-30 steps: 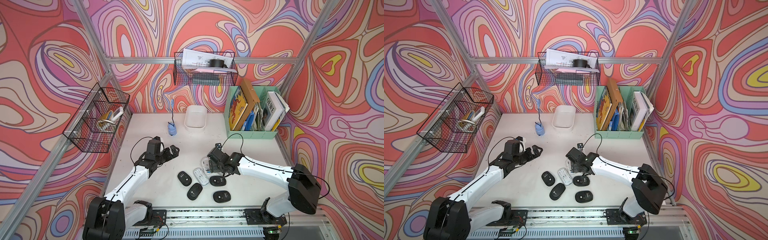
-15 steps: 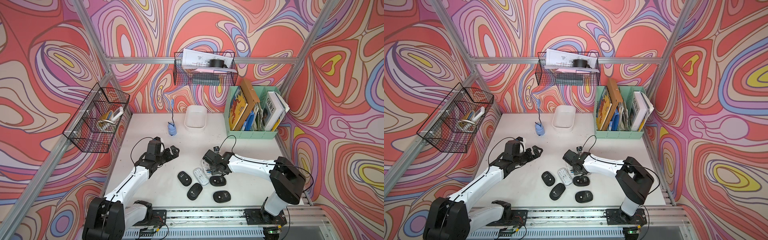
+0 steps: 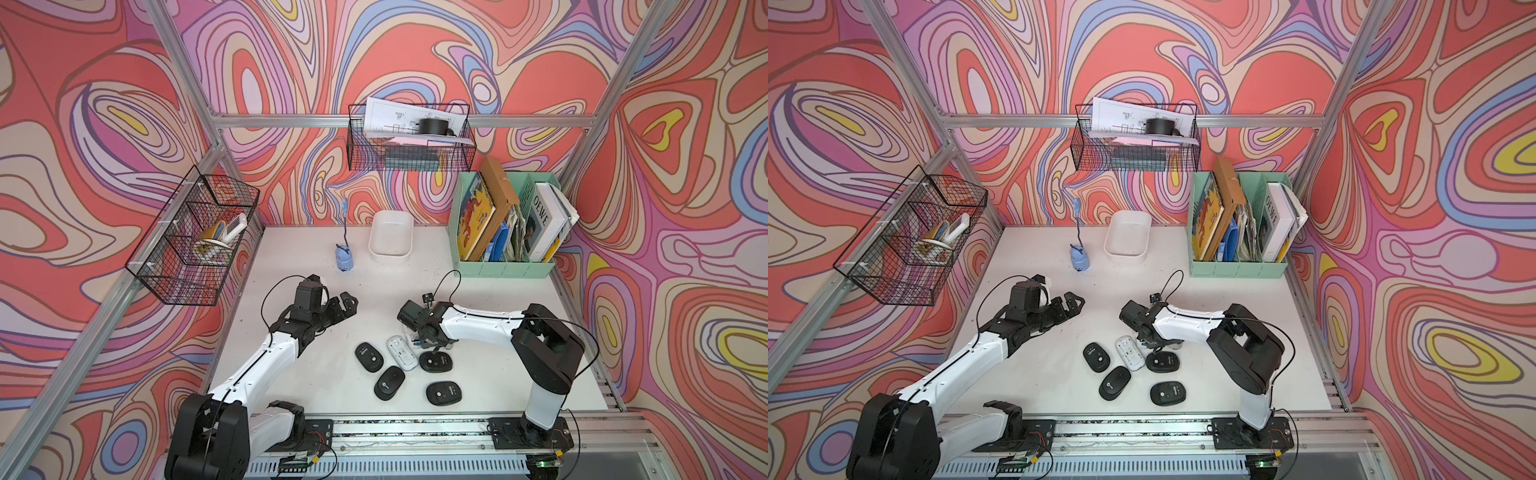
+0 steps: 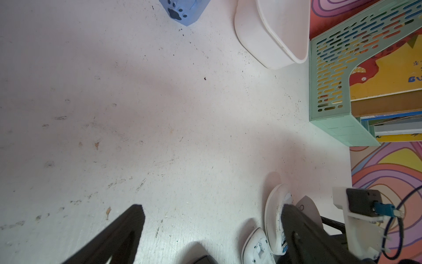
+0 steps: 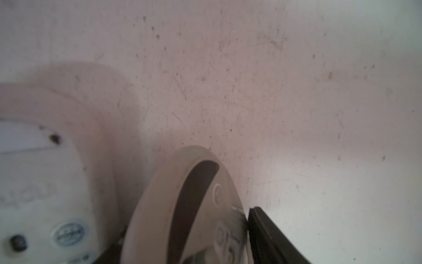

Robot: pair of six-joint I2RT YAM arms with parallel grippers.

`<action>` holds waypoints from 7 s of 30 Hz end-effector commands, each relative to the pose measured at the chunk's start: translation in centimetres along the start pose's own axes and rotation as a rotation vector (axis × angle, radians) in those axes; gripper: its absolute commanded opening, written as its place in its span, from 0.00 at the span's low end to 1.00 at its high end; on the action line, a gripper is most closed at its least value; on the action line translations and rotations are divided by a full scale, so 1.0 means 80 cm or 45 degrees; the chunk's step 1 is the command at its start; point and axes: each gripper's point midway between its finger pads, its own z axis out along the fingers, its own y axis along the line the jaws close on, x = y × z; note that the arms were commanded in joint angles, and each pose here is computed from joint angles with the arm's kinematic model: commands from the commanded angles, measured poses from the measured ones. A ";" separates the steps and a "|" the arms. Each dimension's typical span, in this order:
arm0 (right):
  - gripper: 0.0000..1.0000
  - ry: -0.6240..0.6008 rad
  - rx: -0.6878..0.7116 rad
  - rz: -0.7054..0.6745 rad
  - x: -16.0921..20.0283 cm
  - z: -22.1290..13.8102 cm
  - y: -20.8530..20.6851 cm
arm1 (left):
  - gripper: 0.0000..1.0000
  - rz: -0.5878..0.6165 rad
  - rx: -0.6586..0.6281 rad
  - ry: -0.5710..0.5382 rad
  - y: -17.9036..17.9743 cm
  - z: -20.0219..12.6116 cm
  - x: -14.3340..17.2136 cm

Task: Put the mouse in the storage box
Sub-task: Pick up the mouse from the center of the board, then move the storage box to the center of the board, then place the mouse in the storage box, then adjust the mouse at the center of the board.

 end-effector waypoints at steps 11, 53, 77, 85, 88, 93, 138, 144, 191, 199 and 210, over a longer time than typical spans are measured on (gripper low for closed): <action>0.43 -0.145 -0.059 0.108 -0.026 -0.036 -0.010 | 0.99 0.091 -0.074 0.027 -0.030 0.016 -0.004; 0.40 -0.727 -0.860 0.558 -0.449 -0.036 0.078 | 0.99 0.162 -0.121 -0.181 -0.026 -0.026 0.019; 0.42 -0.500 -0.765 0.620 -0.442 0.061 0.076 | 0.99 0.162 -0.129 -0.130 -0.021 -0.005 0.029; 0.37 -0.324 -0.691 0.608 -0.388 0.062 0.062 | 0.99 0.159 -0.141 -0.108 -0.018 0.005 0.032; 0.37 -0.308 -0.715 0.618 -0.373 0.058 0.059 | 0.99 0.156 -0.138 -0.110 -0.019 0.004 0.032; 0.38 -0.313 -0.774 0.622 -0.368 0.049 0.064 | 0.99 0.158 -0.139 -0.108 -0.018 0.004 0.033; 0.32 -0.320 -0.865 0.591 -0.376 0.028 0.102 | 0.99 0.163 -0.172 -0.124 -0.004 -0.003 0.038; 0.32 -0.330 -0.982 0.639 -0.394 0.033 0.122 | 0.99 0.166 -0.175 -0.129 -0.003 -0.007 0.038; 0.88 -0.419 -0.814 0.656 -0.349 -0.050 -0.012 | 0.99 0.254 -0.086 0.300 -0.057 0.007 0.080; 0.88 -0.434 -0.727 0.557 -0.261 -0.081 -0.057 | 0.98 0.334 -0.081 0.398 -0.082 0.017 0.118; 0.89 -0.440 -0.603 0.547 -0.145 -0.087 -0.110 | 0.96 0.352 -0.113 0.470 -0.091 0.041 0.144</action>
